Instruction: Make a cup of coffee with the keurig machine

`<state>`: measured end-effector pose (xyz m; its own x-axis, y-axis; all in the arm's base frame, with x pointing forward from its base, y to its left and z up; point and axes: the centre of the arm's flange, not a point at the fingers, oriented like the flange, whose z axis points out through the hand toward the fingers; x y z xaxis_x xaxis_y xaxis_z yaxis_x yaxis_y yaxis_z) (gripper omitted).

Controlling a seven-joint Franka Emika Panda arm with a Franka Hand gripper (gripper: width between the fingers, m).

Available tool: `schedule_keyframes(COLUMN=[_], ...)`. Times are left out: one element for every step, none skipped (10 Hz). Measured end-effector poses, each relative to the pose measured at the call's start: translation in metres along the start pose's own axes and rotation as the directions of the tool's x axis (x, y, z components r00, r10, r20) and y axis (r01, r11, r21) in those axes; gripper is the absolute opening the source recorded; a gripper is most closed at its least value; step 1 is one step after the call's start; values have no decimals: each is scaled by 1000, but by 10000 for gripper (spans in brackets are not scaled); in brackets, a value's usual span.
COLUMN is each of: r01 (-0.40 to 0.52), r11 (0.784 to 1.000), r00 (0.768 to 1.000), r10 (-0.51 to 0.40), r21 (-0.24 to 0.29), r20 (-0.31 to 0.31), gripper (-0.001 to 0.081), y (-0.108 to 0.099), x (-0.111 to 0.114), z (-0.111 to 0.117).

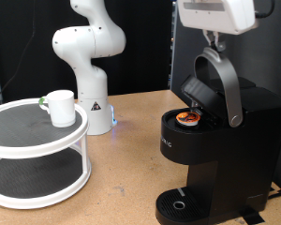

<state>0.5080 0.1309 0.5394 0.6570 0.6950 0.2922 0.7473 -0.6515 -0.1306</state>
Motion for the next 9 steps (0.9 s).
schedule_keyframes(r01=[-6,-9,-6,-3,2,5,10,16,20], r11=[1000,999,999,999,999,999,998,998,998], r00=[1000,999,998,998,997,997,996,995,995], r10=[6,10,9,5,1,-1,-5,-10,-13], r21=[-19,-33,-39,-42,-47,-49,-54,-61,-62], r20=[23,43,58,65,71,78,88,98,103], gripper=[2,2,2,2,2,2,2,2,2], y=[9,19,27,33,38,42,46,52,58], x=[-8,-18,-26,-33,-40,-45,-50,-58,-66], z=[0,1,3,6,9,12,16,22,30])
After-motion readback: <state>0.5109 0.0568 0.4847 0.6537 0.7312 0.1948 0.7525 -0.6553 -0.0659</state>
